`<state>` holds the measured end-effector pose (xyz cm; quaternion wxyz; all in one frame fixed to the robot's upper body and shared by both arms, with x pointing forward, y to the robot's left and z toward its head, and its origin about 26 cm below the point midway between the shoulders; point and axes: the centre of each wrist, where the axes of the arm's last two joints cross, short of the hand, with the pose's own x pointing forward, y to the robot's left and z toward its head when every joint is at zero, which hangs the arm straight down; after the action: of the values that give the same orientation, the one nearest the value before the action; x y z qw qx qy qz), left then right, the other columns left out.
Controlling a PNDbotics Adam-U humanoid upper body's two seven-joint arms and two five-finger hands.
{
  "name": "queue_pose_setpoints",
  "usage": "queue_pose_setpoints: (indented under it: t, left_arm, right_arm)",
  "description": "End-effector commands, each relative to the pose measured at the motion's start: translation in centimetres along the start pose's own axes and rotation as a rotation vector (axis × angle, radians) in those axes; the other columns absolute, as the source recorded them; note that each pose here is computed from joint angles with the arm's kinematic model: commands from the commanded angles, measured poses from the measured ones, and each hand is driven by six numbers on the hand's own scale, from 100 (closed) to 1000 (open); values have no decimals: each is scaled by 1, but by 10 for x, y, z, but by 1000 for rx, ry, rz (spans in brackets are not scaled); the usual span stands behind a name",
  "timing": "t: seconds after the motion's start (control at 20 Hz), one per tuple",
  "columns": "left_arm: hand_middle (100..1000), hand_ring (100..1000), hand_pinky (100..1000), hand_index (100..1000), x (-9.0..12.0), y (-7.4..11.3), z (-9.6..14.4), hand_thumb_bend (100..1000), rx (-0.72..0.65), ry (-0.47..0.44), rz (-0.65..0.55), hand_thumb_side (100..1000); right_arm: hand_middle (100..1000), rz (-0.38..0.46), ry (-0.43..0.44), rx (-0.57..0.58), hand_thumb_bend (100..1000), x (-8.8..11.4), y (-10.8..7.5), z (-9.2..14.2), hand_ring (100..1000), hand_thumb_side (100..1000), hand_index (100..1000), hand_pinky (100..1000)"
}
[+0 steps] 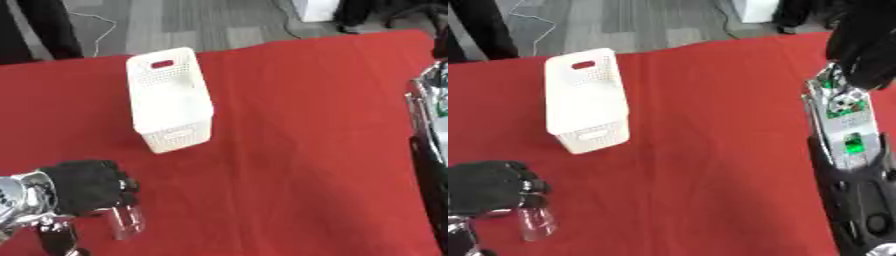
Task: Pick up objects on the table and place them in the box.
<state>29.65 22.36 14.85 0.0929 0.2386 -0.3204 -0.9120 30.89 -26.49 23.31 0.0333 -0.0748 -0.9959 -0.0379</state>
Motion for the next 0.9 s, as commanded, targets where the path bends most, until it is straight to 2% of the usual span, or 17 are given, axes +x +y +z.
queue_pose_setpoints:
  t: [0.05, 0.25, 0.35, 0.4, 0.45, 0.5, 0.7, 0.8, 0.85, 0.9]
  left_arm:
    - [855, 847, 825, 876, -2, -3, -3, 495, -95, -81, -85, 383]
    - [863, 848, 822, 887, -3, -10, -8, 496, -80, -84, -81, 357]
    - [861, 827, 810, 888, -4, -15, -10, 431, -83, -82, -76, 313]
    - [853, 794, 793, 876, -4, -17, -10, 279, -78, -80, -71, 237]
    - [854, 797, 794, 877, -4, -19, -10, 304, -67, -78, -61, 246]
    - [843, 759, 742, 868, -4, -21, -10, 102, -55, -76, -52, 184]
    - [813, 712, 681, 833, -4, -24, -8, 100, 18, -85, -14, 170]
    - [781, 668, 629, 793, -4, -23, -7, 100, 54, -101, -2, 233]
    - [806, 704, 673, 824, -4, -23, -6, 100, 72, -109, 2, 185]
    - [753, 626, 564, 763, -4, -23, -5, 100, 83, -113, 4, 287]
  right_arm:
    - [334, -12, -36, -3, 100, 2, 2, -9, 337, 1000, 485, 351]
    - [334, -14, -37, -4, 100, 2, 3, -9, 337, 1000, 485, 351]
    - [334, -14, -38, -4, 100, 2, 3, -10, 337, 1000, 485, 351]
    - [334, -14, -38, -4, 100, 2, 3, -10, 336, 1000, 484, 350]
    - [334, -13, -37, -4, 100, 2, 3, -9, 336, 1000, 485, 350]
    - [334, -13, -37, -3, 100, 2, 3, -9, 336, 1000, 484, 350]
    - [333, -10, -35, 0, 100, 2, 2, -9, 336, 1000, 484, 349]
    - [333, -8, -34, 1, 100, 2, 2, -9, 335, 1000, 484, 349]
    - [333, -7, -34, 1, 100, 2, 1, -9, 336, 1000, 484, 349]
    - [333, -7, -34, 1, 100, 2, 1, -9, 335, 1000, 484, 349]
